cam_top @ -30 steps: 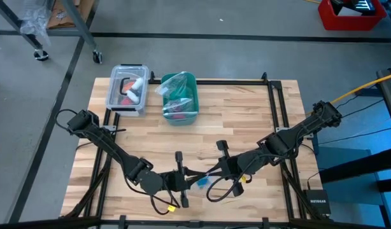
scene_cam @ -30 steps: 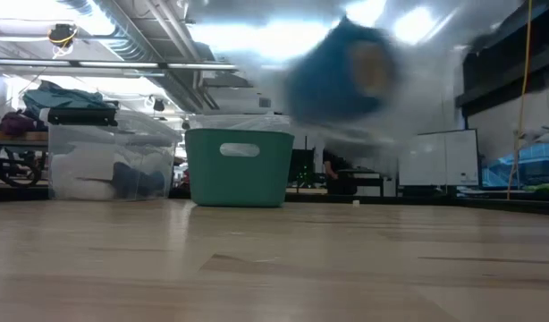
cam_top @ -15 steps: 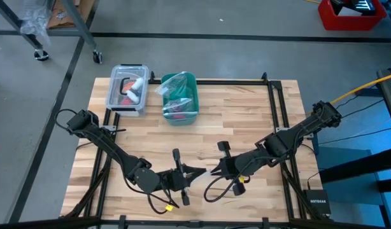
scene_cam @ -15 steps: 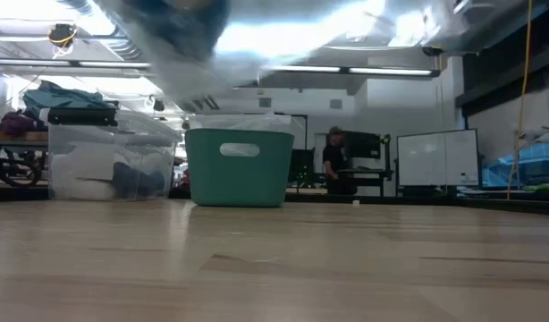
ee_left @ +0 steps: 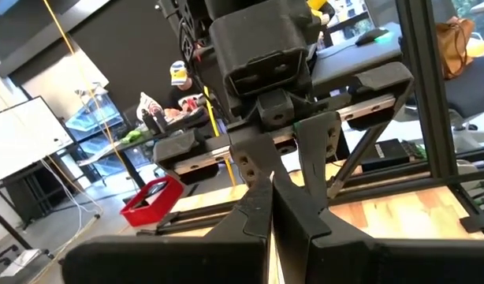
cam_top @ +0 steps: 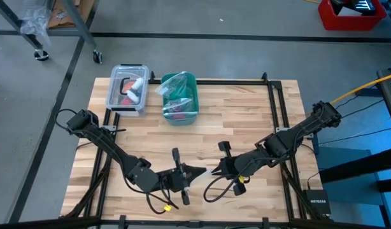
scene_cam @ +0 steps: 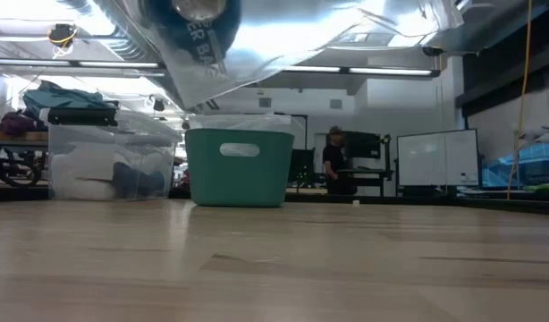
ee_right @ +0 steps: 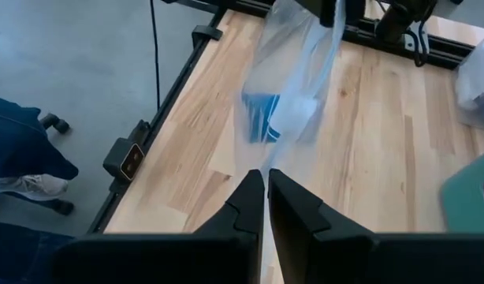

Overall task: Roll bandage
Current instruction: Close the transparent zip bag

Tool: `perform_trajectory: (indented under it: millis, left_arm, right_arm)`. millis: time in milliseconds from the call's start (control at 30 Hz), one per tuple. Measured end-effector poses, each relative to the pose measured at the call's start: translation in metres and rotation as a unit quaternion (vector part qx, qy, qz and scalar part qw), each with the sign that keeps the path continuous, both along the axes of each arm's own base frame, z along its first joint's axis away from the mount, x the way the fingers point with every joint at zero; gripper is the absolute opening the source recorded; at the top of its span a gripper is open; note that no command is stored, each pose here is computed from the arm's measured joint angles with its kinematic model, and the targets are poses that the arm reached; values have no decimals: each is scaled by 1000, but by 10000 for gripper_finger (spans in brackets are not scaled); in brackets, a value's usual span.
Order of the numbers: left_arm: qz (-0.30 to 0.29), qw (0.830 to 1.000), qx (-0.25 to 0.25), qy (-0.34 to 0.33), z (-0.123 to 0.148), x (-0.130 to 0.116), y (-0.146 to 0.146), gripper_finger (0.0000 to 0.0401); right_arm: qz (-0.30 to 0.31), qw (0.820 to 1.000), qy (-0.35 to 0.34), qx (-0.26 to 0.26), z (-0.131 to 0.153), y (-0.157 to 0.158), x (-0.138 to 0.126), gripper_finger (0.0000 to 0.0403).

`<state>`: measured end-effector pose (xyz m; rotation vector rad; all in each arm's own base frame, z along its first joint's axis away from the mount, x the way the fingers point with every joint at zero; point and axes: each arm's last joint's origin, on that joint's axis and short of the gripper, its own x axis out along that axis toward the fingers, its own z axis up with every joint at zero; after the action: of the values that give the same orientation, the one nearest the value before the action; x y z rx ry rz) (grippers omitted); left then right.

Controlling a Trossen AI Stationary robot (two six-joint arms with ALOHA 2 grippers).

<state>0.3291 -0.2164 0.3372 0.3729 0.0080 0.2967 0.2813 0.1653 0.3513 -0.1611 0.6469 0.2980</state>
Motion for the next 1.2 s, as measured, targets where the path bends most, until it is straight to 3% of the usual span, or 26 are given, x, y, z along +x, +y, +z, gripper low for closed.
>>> perform_trajectory:
  millis: [467, 867, 1200]
  left_arm:
    - [5, 999, 23, 25, -5, -7, -10, 0]
    - [6, 999, 28, 27, -5, -9, -12, 0]
    - [6, 999, 37, 29, -5, -9, -12, 0]
  right_arm:
    - [49, 998, 2, 40, 2, -3, 6, 26]
    - [30, 999, -7, 28, 3, -4, 7, 31]
    - [29, 999, 19, 31, -12, 3, 17, 142]
